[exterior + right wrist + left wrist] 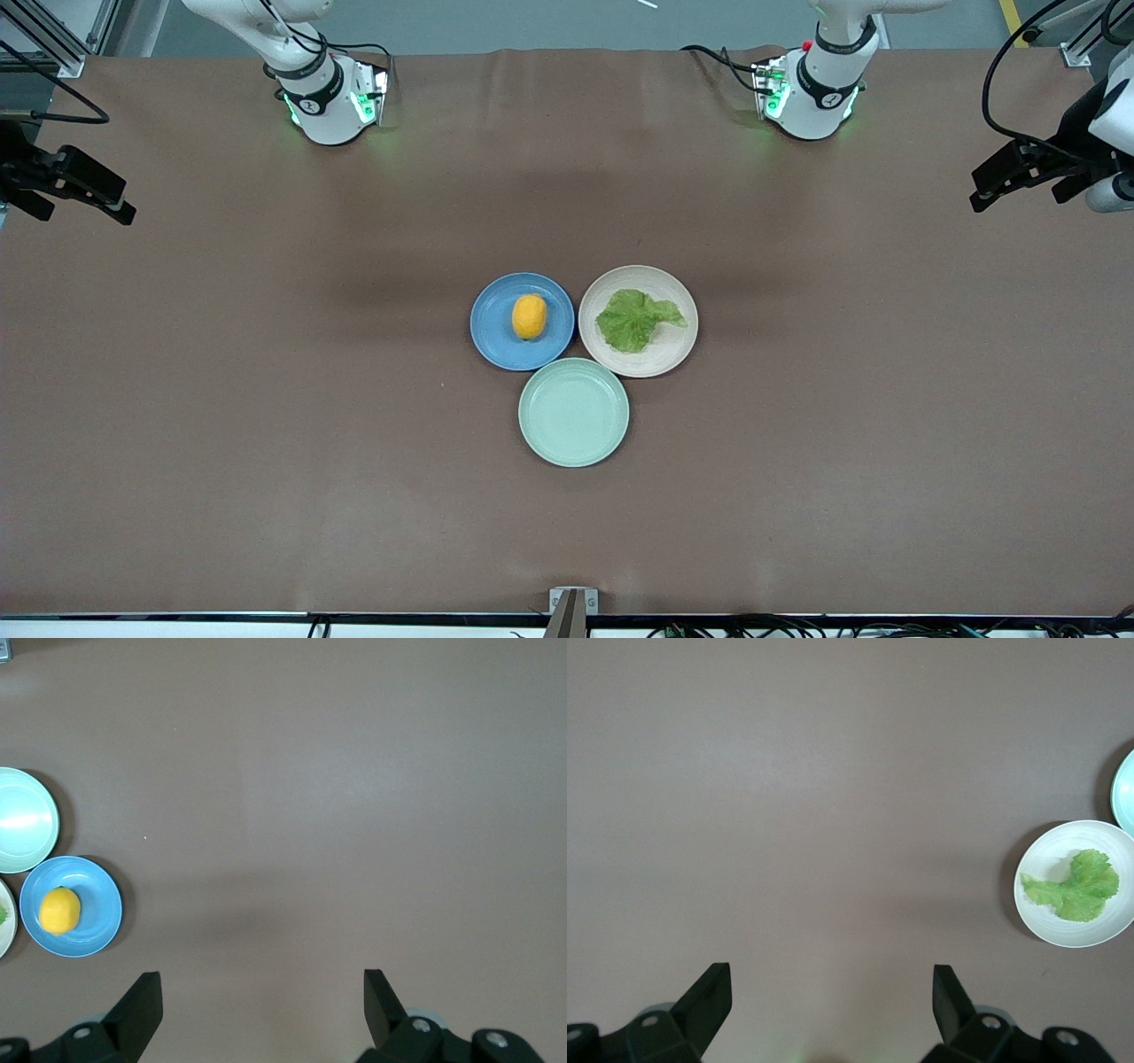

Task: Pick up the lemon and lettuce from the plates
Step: 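Move the right gripper toward the lemon while the left gripper approaches the lettuce, then lower the right gripper onto the lemon while the left gripper grasps the lettuce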

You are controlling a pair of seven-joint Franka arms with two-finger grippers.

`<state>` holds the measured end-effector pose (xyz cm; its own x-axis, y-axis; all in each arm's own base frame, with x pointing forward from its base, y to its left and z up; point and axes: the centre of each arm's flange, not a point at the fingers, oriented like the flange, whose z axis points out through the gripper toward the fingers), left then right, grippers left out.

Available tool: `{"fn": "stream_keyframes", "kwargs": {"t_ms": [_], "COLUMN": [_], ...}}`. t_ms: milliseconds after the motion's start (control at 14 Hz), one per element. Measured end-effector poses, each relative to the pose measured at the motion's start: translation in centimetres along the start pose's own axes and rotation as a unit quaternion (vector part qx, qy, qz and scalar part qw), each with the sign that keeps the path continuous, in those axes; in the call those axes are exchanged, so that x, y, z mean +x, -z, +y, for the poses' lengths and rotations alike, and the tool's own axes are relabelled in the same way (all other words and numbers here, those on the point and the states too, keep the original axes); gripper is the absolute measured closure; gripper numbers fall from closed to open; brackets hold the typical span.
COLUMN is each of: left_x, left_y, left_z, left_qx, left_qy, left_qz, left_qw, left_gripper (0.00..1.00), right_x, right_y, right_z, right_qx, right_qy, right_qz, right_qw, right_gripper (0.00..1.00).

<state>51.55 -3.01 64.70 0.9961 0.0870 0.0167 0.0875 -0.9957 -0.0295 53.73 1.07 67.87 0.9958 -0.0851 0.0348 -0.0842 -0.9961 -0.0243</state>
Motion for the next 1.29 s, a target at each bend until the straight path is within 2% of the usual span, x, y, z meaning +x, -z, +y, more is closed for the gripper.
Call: {"fn": "stream_keyframes", "kwargs": {"t_ms": [429, 643, 786, 857, 1071, 1286], "left_x": [0.5, 1.7, 2.4, 2.7, 2.8, 2.0], "left_y": [-0.5, -2.8, -6.9, -8.7, -16.4, -23.9], "left_z": [0.1, 1.5, 5.8, 7.9, 14.9, 19.9], "left_qx": [0.000, 0.003, 0.011, 0.014, 0.008, -0.003], "left_qy": [0.000, -0.012, -0.015, -0.006, 0.035, 0.090], "left_qz": [-0.005, -0.027, -0.063, -0.070, -0.063, -0.068], "left_qw": [1.000, 1.000, 0.998, 0.997, 0.997, 0.994], "left_gripper": [0.00, 0.00, 0.00, 0.00, 0.00, 0.00], "right_x": [0.0, -0.1, -0.3, -0.2, 0.2, -1.3], "right_y": [0.0, -0.3, -1.8, -2.7, -7.6, -15.1], "right_z": [0.0, -1.7, -6.8, -8.8, -16.6, -26.4], "right_qx": [0.000, 0.001, 0.001, 0.000, -0.003, -0.023], "right_qy": [0.000, 0.016, 0.040, 0.041, 0.055, 0.064], "right_qz": [0.000, -0.005, -0.019, -0.026, -0.048, -0.088], "right_qw": [1.000, 1.000, 0.999, 0.999, 0.997, 0.994], "right_gripper": [0.00, 0.00, 0.00, 0.00, 0.00, 0.00]}}
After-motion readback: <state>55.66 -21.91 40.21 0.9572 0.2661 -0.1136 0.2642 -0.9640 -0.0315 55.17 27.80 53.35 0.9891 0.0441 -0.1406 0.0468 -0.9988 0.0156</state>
